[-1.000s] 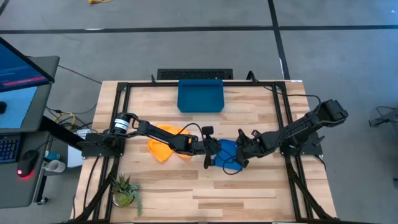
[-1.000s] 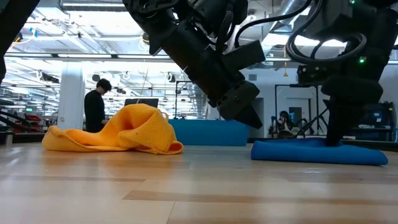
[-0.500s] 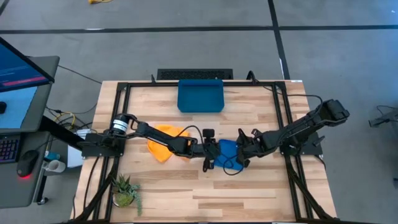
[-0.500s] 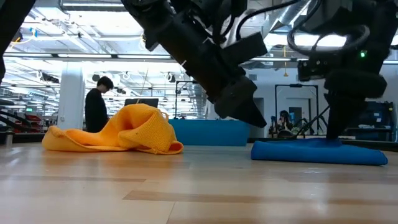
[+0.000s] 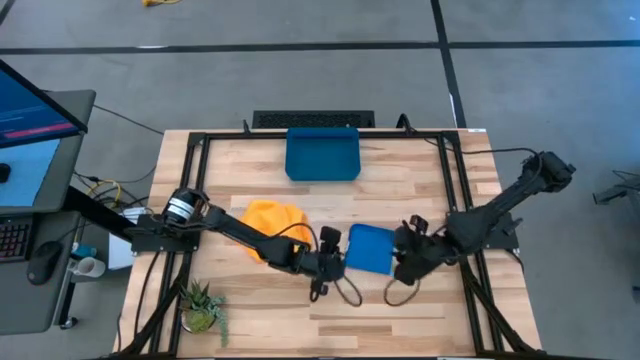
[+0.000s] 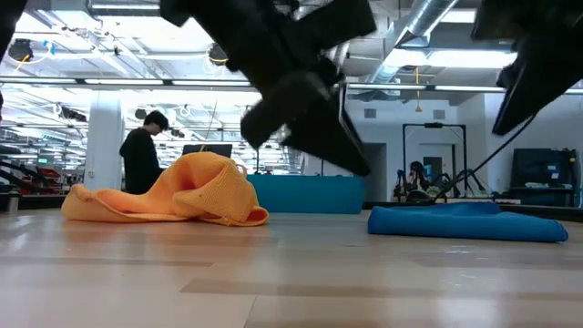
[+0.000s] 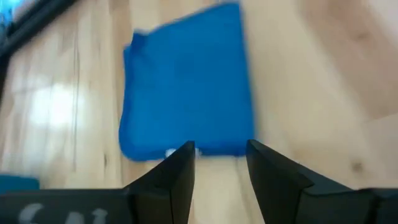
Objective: Roll microfiber towels into tight, uniform cylinder then place into a basket
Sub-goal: Roll the blue microfiber towel
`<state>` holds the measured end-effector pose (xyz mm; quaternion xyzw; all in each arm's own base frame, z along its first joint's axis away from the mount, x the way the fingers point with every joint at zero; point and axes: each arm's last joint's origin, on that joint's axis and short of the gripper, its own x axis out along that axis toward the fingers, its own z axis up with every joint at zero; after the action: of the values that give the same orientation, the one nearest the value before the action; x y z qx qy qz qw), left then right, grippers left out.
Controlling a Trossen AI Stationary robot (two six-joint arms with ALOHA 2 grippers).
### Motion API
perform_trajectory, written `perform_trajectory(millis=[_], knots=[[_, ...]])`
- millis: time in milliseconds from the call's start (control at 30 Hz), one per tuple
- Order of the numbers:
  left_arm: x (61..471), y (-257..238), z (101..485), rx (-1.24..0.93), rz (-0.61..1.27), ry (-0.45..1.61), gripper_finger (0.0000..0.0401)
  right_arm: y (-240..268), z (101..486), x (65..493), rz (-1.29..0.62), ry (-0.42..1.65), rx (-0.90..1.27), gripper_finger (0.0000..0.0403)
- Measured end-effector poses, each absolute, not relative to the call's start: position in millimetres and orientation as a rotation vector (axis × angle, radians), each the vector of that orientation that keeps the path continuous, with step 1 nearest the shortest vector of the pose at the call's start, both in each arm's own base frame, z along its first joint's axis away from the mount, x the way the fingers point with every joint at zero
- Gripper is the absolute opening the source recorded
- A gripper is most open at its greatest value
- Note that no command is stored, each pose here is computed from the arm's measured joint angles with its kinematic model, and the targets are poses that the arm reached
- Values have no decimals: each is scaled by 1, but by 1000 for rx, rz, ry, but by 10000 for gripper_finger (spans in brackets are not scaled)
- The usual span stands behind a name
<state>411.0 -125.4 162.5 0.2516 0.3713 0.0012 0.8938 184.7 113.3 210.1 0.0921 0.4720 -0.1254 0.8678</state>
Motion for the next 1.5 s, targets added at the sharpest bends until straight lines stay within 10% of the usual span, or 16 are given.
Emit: perform_trajectory(millis=[600,1500], knots=[[414,-134,166,479,-183,699,138,169,177,173,-202,894,-83,134],[430,-121,122,562,-113,725,138,155,163,199,-218,1010,59,172]])
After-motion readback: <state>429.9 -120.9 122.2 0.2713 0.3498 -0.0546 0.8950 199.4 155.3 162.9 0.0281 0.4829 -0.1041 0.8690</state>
